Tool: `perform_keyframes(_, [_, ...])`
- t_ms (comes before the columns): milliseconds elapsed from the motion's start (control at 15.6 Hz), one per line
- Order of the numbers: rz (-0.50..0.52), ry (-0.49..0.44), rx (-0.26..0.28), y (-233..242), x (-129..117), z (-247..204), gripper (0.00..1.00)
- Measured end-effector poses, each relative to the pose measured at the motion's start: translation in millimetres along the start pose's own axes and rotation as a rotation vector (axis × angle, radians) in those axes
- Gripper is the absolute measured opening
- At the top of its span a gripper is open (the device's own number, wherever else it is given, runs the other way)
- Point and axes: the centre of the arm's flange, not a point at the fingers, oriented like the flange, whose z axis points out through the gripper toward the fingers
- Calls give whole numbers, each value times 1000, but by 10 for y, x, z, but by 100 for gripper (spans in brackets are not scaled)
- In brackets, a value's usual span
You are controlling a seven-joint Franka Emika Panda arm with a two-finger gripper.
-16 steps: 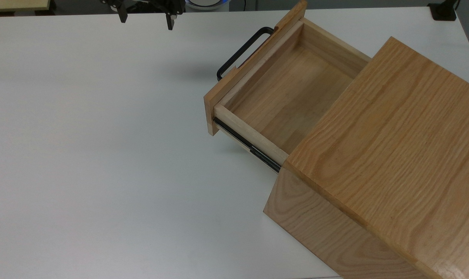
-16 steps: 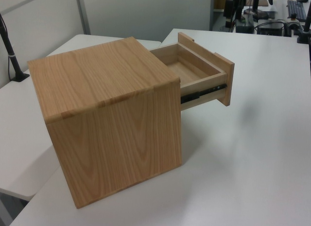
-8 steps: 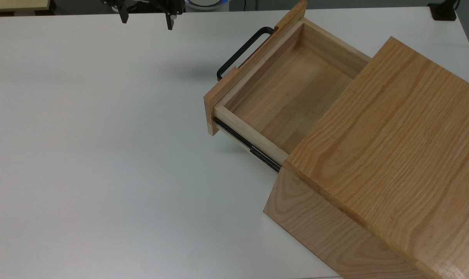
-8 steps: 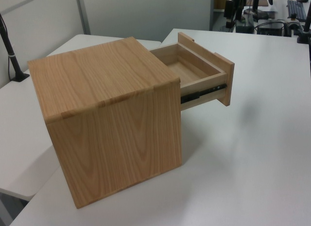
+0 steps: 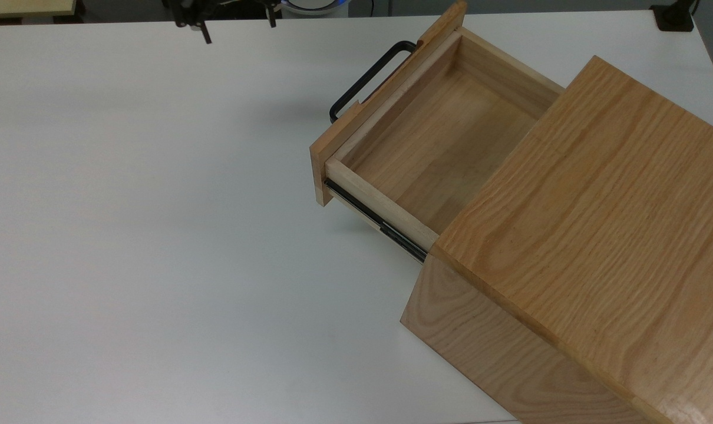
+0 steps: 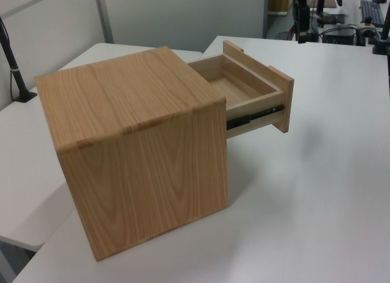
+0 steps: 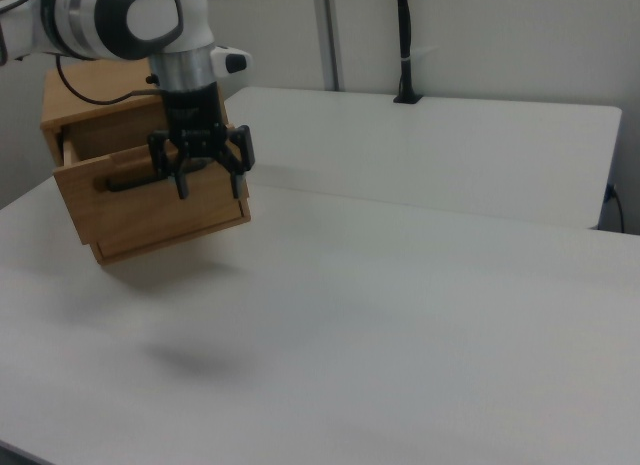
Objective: Close the drawer by sliding it
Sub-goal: 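Move the gripper down to the front panel of the open wooden drawer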
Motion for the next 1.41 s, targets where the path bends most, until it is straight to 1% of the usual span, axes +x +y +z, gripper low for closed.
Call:
perform_keyframes(64, [-45, -3, -2, -98, 47, 10, 86])
perform_keyframes(128, [-101, -9, -6, -213, 99, 24, 86])
perform_keyframes(193, [-148, -15, -9, -324, 146, 38, 78])
perform_keyframes(321, [-215, -24, -14, -551, 232, 62, 54])
perform_keyframes(385, [-236, -26, -15, -650, 266, 73, 45])
perform_keyframes(642, [-319, -54, -12, -1042, 380, 199, 1])
perform_keyframes(834, [-342, -71, -13, -1162, 458, 299, 1])
perform_keyframes(1027, [-342, -69, -27, -1193, 626, 488, 1])
perform_keyframes(1220, [-304, -38, -57, -1295, 866, 667, 1])
perform_keyframes(1284, [-290, -33, -69, -1356, 983, 746, 1])
perform_keyframes(1412, [-290, -5, -86, -1446, 1152, 796, 1])
